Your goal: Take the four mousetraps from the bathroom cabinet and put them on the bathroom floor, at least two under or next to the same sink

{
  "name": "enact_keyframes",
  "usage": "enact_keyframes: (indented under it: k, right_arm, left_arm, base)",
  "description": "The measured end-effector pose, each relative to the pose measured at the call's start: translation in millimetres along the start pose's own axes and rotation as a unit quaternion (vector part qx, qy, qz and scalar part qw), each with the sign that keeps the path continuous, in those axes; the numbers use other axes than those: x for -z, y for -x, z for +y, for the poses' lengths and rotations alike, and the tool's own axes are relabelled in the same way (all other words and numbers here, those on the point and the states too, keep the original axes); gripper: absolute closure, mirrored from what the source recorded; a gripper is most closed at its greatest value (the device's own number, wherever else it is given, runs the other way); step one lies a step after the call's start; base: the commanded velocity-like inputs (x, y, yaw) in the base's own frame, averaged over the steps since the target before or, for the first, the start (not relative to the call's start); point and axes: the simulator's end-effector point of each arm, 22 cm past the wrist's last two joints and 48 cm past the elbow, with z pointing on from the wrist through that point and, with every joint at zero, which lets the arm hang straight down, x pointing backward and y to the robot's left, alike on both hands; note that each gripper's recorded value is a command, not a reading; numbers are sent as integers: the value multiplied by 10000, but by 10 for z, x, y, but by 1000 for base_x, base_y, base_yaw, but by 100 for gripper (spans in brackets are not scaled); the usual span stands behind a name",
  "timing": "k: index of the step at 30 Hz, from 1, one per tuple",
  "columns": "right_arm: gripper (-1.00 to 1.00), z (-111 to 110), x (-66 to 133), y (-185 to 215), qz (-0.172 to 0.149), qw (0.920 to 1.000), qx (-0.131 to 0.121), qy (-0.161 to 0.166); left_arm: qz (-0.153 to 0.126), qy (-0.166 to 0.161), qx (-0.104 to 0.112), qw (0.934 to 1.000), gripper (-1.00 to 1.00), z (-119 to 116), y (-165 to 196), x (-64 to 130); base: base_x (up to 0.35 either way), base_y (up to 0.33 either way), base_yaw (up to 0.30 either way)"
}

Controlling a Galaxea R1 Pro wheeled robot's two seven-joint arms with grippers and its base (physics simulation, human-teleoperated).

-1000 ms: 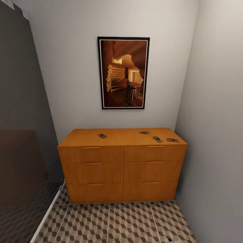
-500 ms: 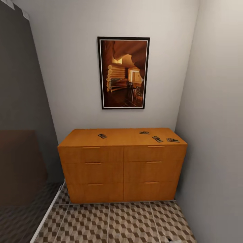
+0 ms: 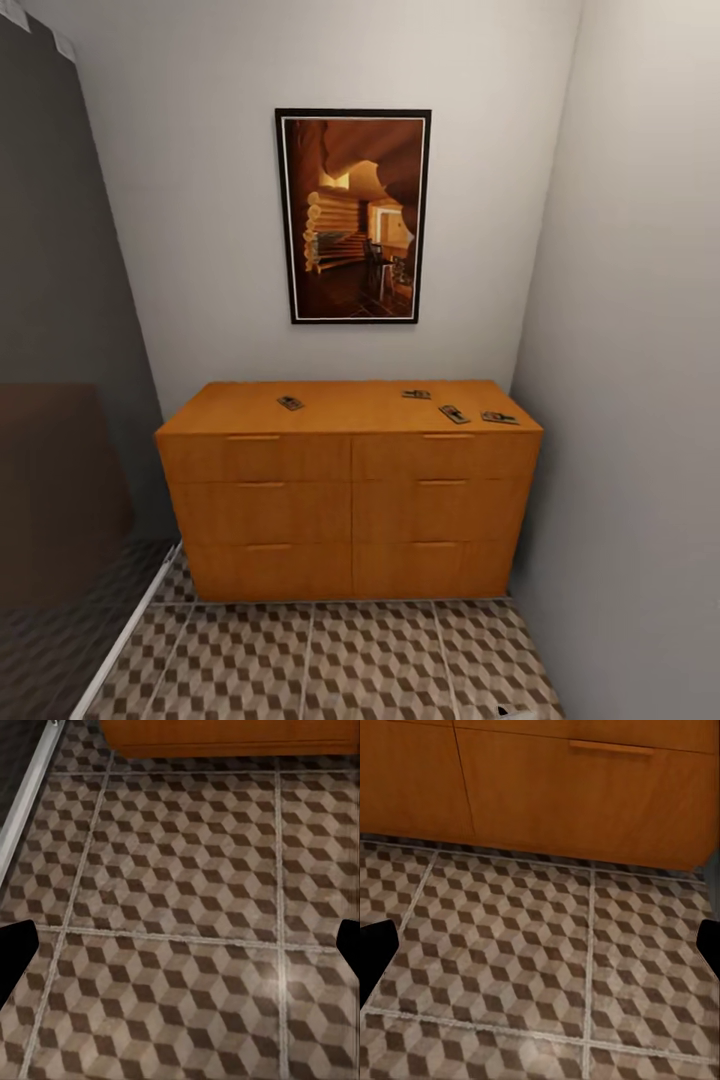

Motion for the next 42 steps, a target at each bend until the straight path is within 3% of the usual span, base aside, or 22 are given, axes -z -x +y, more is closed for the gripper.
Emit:
enact_keyframes:
  k: [11,29,42]
  right_arm:
    - [-100,-31,4,-9,7,10000,23,-12]
    - [-100,-41,7,-27,26,10000,35,-14]
    - [-100,-33,6,-29,29,10000,29,-10]
  left_arm:
    - [-2,0,-1,10000,-100,4,1,0]
    - [-2,0,-2,10000,-100,6,1,0]
    - [-8,-2,-2,10000,-100,6,4,-2]
  base:
    - [148,-151,2]
    - [139,-9,0]
    - [23,0,0]
